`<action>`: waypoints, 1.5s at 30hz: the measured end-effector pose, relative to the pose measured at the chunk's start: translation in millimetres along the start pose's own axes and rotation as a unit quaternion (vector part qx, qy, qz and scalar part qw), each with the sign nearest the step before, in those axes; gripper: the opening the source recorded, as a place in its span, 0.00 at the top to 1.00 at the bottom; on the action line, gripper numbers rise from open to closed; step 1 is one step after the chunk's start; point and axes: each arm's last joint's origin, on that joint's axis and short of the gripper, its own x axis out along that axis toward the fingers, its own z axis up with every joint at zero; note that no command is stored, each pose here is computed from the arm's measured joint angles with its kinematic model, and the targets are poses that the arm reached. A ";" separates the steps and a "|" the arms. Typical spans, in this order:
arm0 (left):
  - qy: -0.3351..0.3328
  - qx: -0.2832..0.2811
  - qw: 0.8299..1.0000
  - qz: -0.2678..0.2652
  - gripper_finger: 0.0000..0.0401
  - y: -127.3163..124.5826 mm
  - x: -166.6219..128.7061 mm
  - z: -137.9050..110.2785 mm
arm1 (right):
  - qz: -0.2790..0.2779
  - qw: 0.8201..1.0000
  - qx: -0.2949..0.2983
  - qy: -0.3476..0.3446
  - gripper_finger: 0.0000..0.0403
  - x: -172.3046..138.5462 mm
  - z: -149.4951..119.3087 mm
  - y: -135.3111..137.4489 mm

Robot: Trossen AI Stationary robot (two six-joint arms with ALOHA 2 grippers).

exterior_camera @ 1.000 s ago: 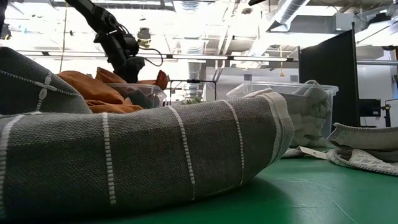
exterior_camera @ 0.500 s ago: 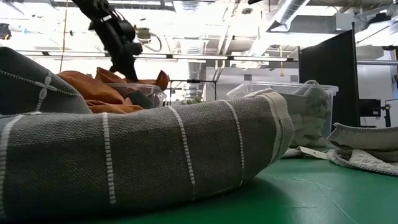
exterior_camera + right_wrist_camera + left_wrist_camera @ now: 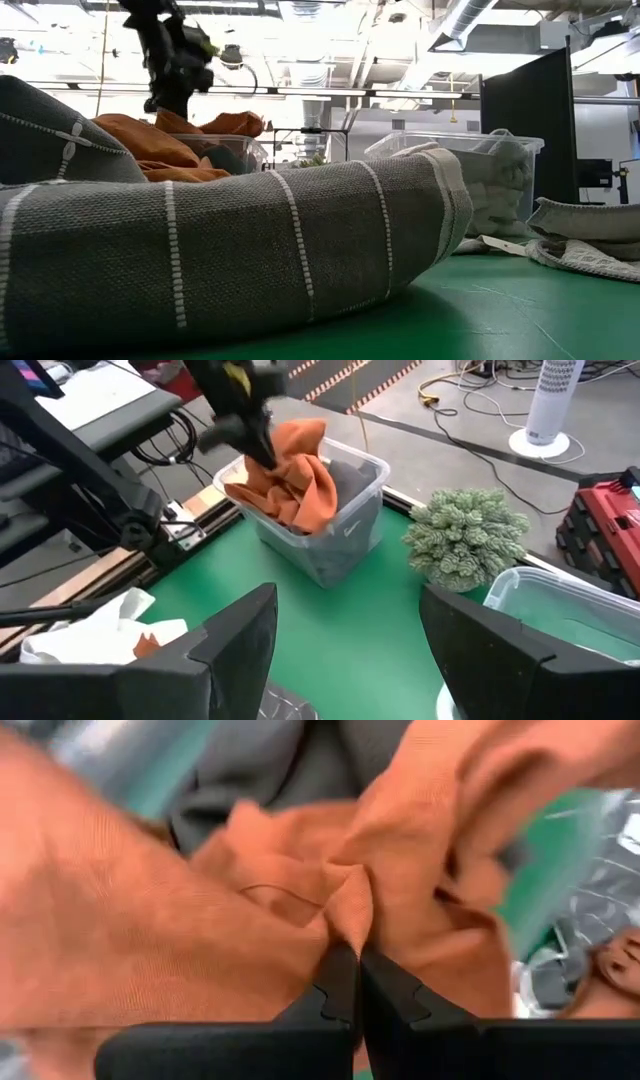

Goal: Sort towels by color in basket
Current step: Put the orange towel into the left transparent bin

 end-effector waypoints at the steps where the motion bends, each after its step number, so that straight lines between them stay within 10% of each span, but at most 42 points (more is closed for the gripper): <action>1: 0.004 -0.012 1.000 -0.001 1.00 0.8 8.3 -2.2 | 0.001 1.000 0.001 -0.001 0.29 -0.1 0.2 0.2; 15: -0.021 -0.090 0.991 0.097 0.97 8.8 75.4 -20.1 | 0.006 1.000 0.003 -0.004 0.29 -0.9 0.3 1.9; 29: -0.052 -0.023 0.997 0.042 0.54 -20.7 -7.2 16.0 | -0.005 1.000 0.004 -0.007 0.29 2.5 3.2 -2.4; 36: -0.106 -0.007 0.983 0.147 0.52 -18.9 -53.6 29.0 | -0.004 1.000 0.007 -0.007 0.29 2.5 3.2 -2.4; 45: -0.071 -0.021 0.970 0.230 0.56 17.7 -40.7 20.1 | 0.002 1.000 0.012 -0.014 0.29 2.2 4.7 -0.8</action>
